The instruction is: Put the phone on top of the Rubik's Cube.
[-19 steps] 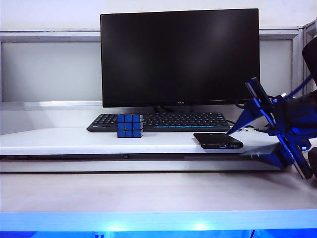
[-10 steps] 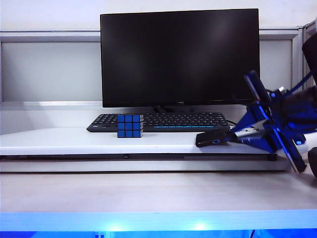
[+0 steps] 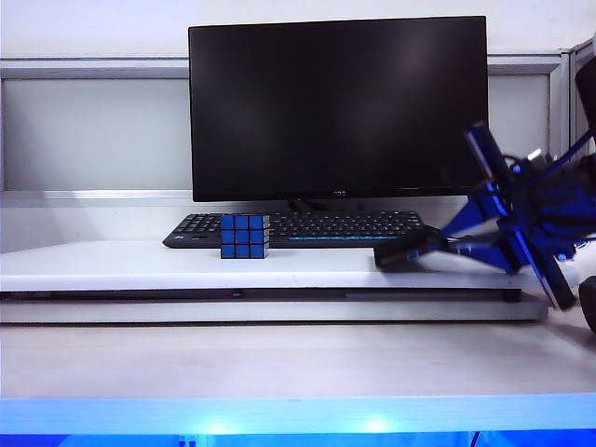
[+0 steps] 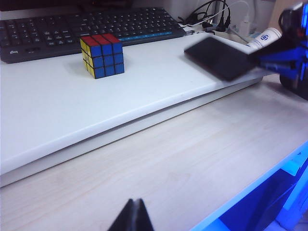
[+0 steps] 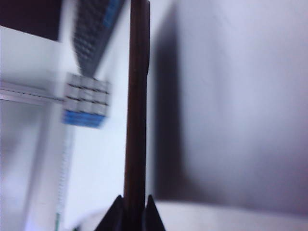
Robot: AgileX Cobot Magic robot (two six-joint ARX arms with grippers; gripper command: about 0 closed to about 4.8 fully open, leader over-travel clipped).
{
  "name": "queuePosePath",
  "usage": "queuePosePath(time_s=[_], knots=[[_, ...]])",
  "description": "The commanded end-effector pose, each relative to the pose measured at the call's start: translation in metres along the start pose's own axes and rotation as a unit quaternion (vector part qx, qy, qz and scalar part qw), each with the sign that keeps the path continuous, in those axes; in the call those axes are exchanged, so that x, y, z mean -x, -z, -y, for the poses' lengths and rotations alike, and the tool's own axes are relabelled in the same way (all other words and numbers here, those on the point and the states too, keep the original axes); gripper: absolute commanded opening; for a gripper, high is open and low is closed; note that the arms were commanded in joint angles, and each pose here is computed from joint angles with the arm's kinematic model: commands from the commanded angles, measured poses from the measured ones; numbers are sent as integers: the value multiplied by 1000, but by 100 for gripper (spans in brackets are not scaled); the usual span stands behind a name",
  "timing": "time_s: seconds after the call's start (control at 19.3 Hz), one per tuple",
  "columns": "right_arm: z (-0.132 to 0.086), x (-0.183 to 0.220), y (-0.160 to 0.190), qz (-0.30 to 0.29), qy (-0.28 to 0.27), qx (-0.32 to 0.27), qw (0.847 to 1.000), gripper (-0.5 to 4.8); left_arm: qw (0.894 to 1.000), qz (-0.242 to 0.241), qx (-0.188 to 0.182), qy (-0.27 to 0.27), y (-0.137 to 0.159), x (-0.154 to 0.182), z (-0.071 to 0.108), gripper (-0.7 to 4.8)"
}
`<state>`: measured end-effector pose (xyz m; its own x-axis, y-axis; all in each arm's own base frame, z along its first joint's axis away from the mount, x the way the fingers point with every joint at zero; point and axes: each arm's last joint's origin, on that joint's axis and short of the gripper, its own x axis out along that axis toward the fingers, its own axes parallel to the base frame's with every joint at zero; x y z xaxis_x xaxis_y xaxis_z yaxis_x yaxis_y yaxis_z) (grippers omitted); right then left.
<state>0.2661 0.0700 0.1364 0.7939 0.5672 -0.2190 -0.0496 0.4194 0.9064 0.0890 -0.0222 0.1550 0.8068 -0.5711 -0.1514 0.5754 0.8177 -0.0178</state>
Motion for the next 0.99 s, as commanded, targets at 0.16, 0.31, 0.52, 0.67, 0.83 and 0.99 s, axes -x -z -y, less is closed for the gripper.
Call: queuePosePath(time_s=[0.16,0.31,0.52,0.67,0.83,0.99], knots=[[-13,-2,-5,-6,-56,19,998,-9,1000,-14,7,-8,2,0,0,-6],[-26,-9,-12,-18,-88,30,996,-9,1000,-15,7,-16,2,0,-1,-5],[-51,-24,-25,-18,-117,44,992,-9,999,-16,6,-30,2,0,-1,-5],[-66,-35,-27,-33,-114,42,992,-9,998,-18,5,-53,2,1,-3,-6],[-86,-45,-29,-33,-130,54,990,-9,996,-21,4,-83,3,1,-5,-6],[-100,-53,-35,-36,-129,63,989,-9,996,-21,3,-90,3,1,-5,-6]])
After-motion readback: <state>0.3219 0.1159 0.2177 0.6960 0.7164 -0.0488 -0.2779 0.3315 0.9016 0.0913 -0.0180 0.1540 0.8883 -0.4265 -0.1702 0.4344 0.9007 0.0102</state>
